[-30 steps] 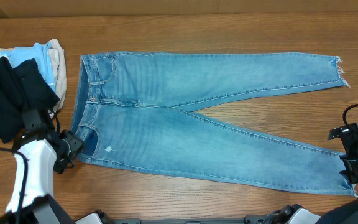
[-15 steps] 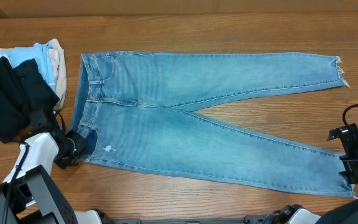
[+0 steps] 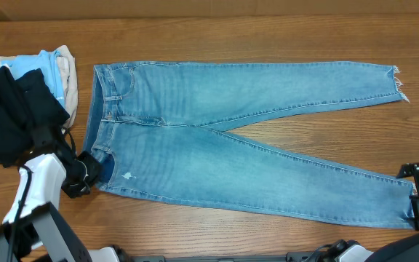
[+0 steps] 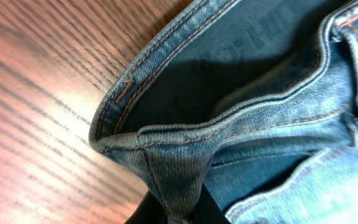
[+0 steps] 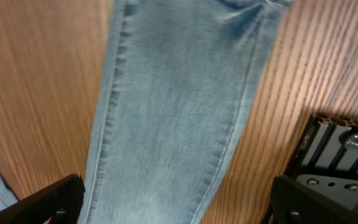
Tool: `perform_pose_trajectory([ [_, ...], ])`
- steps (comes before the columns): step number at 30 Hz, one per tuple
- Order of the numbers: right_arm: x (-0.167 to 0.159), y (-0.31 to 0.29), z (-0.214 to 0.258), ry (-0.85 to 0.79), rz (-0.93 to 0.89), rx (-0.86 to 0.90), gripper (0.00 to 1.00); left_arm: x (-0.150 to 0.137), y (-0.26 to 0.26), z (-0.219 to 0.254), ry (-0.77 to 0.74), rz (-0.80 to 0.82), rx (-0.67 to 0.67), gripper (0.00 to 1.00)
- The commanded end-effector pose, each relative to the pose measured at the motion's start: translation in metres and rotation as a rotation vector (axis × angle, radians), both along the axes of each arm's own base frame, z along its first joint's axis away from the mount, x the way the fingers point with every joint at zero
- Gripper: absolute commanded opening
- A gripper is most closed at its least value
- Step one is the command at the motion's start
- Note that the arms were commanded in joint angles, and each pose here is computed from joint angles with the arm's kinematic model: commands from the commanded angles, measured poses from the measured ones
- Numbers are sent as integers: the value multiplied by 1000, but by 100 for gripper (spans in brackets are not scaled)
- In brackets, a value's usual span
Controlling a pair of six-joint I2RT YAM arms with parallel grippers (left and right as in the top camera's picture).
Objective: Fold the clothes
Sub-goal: 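Grasp the lower leg hem with the right gripper and straighten it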
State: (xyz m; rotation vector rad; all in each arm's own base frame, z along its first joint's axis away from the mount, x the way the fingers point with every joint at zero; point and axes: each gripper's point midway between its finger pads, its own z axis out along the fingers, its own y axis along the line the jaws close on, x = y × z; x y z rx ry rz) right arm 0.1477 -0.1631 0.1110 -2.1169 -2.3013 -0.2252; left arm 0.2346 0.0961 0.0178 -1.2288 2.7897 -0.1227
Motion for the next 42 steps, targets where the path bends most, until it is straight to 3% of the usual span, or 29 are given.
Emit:
perform_pose_trajectory([
  [1, -8, 5, -12, -7, -36, 26, 100, 11, 6, 22, -71, -18, 40, 7],
  [10, -21, -14, -68, -43, -186, -43, 99, 4, 3, 27, -59, -18, 35, 7],
  [13, -22, -21, -82, -62, -202, -83, 94, 4, 3, 27, -59, -18, 35, 7],
  [25, -48, -26, -107, 61, -330, -163, 87, 0, 1, 26, -43, -18, 27, 10],
  [29, -48, -28, -109, 56, -333, -173, 74, 0, 1, 26, -42, -18, 27, 10],
  [32, -49, -26, -117, 54, -334, -175, 59, -1, 0, 26, -39, -18, 25, 10],
  [37, -51, -22, -127, 49, -342, -181, 55, -2, 0, 26, -33, -18, 22, 10],
  [42, -49, -25, -126, 37, -342, -189, 13, -6, -2, 26, -18, -18, 15, 9],
])
